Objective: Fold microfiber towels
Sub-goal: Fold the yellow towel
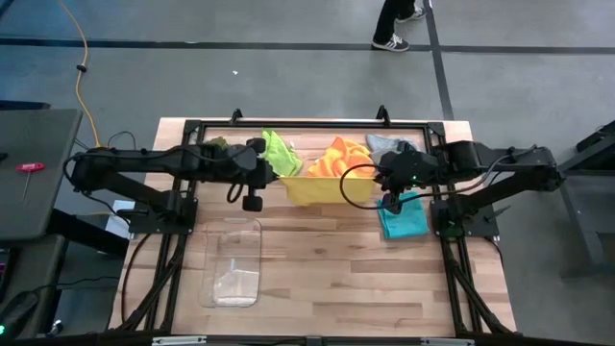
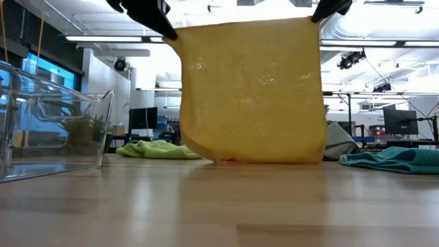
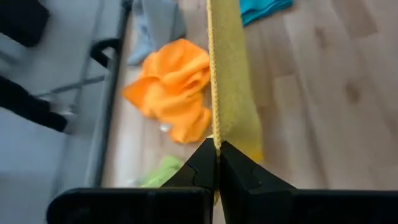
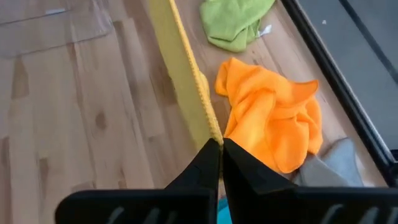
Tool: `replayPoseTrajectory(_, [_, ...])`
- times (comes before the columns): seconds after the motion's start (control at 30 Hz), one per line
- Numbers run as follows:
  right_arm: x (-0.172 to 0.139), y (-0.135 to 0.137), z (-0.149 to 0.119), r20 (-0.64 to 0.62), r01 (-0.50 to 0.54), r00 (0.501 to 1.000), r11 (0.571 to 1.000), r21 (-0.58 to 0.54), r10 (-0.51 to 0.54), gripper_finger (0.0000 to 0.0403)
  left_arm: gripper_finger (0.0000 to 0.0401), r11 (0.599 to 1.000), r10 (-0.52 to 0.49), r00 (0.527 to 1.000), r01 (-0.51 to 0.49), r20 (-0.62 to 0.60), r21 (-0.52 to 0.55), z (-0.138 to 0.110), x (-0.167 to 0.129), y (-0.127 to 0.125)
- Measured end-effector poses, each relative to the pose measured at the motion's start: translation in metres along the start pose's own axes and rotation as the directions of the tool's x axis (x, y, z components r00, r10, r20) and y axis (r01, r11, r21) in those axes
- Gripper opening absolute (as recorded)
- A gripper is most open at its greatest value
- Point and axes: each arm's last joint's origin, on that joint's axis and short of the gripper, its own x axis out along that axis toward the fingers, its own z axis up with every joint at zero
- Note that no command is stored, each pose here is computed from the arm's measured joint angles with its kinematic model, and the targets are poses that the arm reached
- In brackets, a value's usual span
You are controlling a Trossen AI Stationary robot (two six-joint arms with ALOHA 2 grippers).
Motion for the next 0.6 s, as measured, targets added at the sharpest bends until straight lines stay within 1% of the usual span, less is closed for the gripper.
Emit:
replayPoseTrajectory(0.07, [-0.008,-0.003,0.004,0.018,0.034,0.999,0.999,-0.007,-0.034,0.0,0.0,0.996,0.072,0.997,-0.073,0.016,0.06,0.004,-0.002,0.001])
replayPoseTrajectory(0.13, [-0.027,-0.01,0.015,0.081,0.066,0.995,0.998,0.002,-0.066,0.0,0.0,0.983,0.158,0.986,-0.162,0.052,0.084,0.013,-0.014,0.011])
replayPoseTrajectory(0.2, [-0.046,-0.019,0.023,0.126,0.113,0.985,0.993,0.025,-0.116,0.0,0.0,0.971,0.229,0.965,-0.237,0.13,0.042,0.025,-0.032,0.025])
replayPoseTrajectory(0.23, [-0.052,-0.022,0.026,0.143,0.127,0.981,0.991,0.031,-0.13,0.0,0.0,0.966,0.252,0.954,-0.258,0.163,0.014,0.03,-0.039,0.031])
replayPoseTrajectory(0.3, [-0.059,-0.025,0.031,0.154,0.145,0.977,0.989,0.031,-0.148,0.0,0.0,0.963,0.267,0.94,-0.267,0.213,-0.027,0.035,-0.05,0.04])
replayPoseTrajectory(0.33, [-0.061,-0.026,0.031,0.146,0.149,0.978,0.989,0.025,-0.151,0.0,0.0,0.964,0.264,0.938,-0.265,0.227,-0.027,0.036,-0.052,0.042])
replayPoseTrajectory(0.43, [-0.059,-0.026,0.032,0.142,0.162,0.976,0.986,0.022,-0.164,0.0,0.0,0.961,0.266,0.941,-0.276,0.208,0.018,0.034,-0.051,0.043])
replayPoseTrajectory(0.6, [-0.041,-0.022,0.027,0.087,0.162,0.983,0.987,0.004,-0.162,0.0,0.0,0.967,0.242,0.956,-0.252,0.167,0.041,0.032,-0.044,0.042])
